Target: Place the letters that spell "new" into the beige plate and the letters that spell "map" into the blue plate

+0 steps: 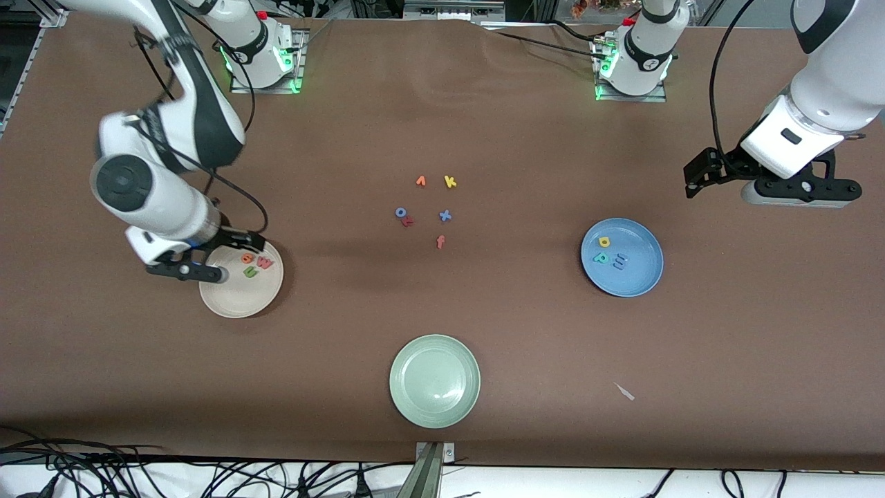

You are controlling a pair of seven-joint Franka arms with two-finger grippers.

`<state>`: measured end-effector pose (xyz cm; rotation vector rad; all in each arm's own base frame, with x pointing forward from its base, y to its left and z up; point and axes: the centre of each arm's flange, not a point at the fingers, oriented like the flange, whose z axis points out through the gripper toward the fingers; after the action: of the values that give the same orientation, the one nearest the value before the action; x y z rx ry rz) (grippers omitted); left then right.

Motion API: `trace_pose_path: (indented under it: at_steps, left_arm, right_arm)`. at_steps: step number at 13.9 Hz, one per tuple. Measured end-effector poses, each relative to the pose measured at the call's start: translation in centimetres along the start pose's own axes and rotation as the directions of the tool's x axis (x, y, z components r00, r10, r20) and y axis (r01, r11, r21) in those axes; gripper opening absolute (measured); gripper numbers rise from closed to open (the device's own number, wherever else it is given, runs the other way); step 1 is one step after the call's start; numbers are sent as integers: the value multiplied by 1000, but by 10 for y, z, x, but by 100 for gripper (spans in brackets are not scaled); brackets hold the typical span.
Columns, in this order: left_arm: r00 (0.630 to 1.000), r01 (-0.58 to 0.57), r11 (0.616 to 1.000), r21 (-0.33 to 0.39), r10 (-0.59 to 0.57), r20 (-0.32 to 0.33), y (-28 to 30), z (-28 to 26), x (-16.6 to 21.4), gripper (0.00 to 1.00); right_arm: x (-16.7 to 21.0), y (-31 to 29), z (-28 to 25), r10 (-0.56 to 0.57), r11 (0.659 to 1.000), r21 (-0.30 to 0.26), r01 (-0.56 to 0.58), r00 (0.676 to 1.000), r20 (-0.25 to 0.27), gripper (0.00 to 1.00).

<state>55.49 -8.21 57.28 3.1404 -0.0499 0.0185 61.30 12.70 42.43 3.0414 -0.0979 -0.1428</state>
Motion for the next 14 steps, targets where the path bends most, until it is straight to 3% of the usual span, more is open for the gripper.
trace_pose_path:
  at_steps: [3,6,9,14]
  left_arm:
    - [1000,12,1000,3,-12,22,-7,-21,-5,100]
    - [999,41,999,4,-41,29,-24,-31,-7,100]
    - [998,43,999,5,-44,35,-25,-29,-7,100]
    - [998,19,1000,6,-20,56,-21,-31,-10,100]
  right_arm:
    - [-23,18,-82,-89,996,27,88,995,33,100]
    - [-43,52,-117,-151,987,75,145,986,76,100]
    - [-53,101,-136,-196,972,146,184,978,71,100]
    - [-55,109,-139,-201,975,115,192,977,73,100]
